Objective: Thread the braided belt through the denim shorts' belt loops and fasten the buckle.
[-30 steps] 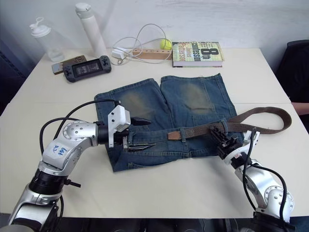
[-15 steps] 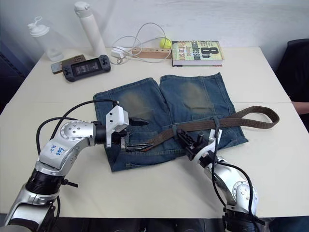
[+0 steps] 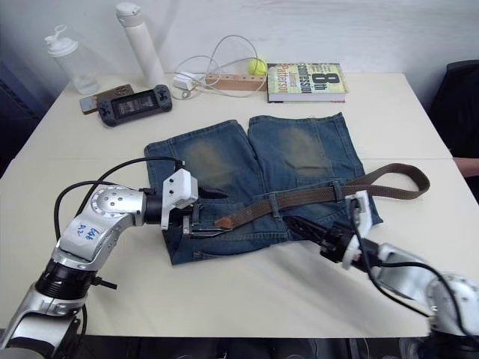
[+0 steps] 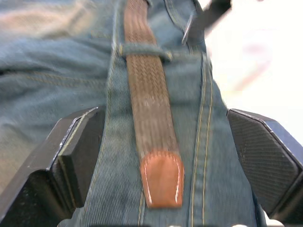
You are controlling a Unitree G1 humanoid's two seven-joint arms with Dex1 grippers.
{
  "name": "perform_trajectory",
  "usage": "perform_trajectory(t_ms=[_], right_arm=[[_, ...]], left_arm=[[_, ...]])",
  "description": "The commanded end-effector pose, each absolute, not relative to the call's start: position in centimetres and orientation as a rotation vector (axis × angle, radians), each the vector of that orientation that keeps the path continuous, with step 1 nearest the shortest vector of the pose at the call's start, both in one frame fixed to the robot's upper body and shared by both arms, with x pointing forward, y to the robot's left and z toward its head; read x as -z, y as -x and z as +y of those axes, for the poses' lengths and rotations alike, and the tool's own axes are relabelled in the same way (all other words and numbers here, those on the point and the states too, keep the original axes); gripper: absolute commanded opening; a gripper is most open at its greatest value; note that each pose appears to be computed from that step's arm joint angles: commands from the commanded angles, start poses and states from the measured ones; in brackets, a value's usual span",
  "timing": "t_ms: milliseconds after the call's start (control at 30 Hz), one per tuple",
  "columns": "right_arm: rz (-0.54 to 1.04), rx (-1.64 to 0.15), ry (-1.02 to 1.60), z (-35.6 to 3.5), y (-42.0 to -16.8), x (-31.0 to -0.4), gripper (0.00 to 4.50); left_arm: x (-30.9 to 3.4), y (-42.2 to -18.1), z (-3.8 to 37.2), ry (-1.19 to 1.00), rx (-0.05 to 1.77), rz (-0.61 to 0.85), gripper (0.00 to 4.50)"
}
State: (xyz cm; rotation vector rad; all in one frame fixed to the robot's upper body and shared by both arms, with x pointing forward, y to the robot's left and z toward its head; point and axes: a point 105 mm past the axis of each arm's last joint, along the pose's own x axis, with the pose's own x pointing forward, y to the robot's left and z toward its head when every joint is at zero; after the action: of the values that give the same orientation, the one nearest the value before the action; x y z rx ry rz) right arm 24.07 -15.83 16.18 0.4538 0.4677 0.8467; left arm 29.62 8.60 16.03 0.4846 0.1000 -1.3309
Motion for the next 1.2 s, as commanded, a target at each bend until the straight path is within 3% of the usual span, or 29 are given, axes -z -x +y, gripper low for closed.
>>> perform_trajectory(t_ms=[33,233,367,533,633,800,900,1067,1200], right_arm=[[0.453,-0.938,-0.051,-15.5,-23.4,-15.8,4.44],[0.374,-0.948,0.331,-16.2,-25.0,-14.9,4.44],[0.387,-1.007,0.429,-15.8,-24.9,-13.6,4.44],[0.375,-1.002,0.63,-15.5,-26.7,-11.7,4.44],[0.376,-0.952,0.788,-16.3,-28.3,-10.4,3.71],[0.367,-0.961,0.943,-18.5,-28.8,-9.8,1.45],[0.383,-0.923,1.019,-22.4,-29.6,-10.0,0.2],[0.423,-0.819,1.083,-29.1,-31.5,-11.3,0.04],[0.48,-0.791,1.072,-32.4,-32.2,-11.7,0.04]], left_arm=[[-16.5,-29.4,8.4,-0.574,1.351,0.042,4.5],[-14.9,-28.6,8.4,-0.716,1.374,0.051,4.5],[-15.3,-28.5,8.7,-0.654,1.355,0.061,4.5],[-16.1,-28.6,9.1,-0.622,1.329,0.06,4.5],[-16.3,-28.3,9.0,-0.592,1.334,0.06,4.5],[-16.8,-27.8,9.3,-0.521,1.332,0.078,4.5],[-17.0,-28.1,9.8,-0.494,1.305,0.083,4.5],[-16.8,-28.3,9.8,-0.472,1.287,0.089,4.5],[-15.5,-26.9,9.0,-0.498,1.374,0.126,4.5]])
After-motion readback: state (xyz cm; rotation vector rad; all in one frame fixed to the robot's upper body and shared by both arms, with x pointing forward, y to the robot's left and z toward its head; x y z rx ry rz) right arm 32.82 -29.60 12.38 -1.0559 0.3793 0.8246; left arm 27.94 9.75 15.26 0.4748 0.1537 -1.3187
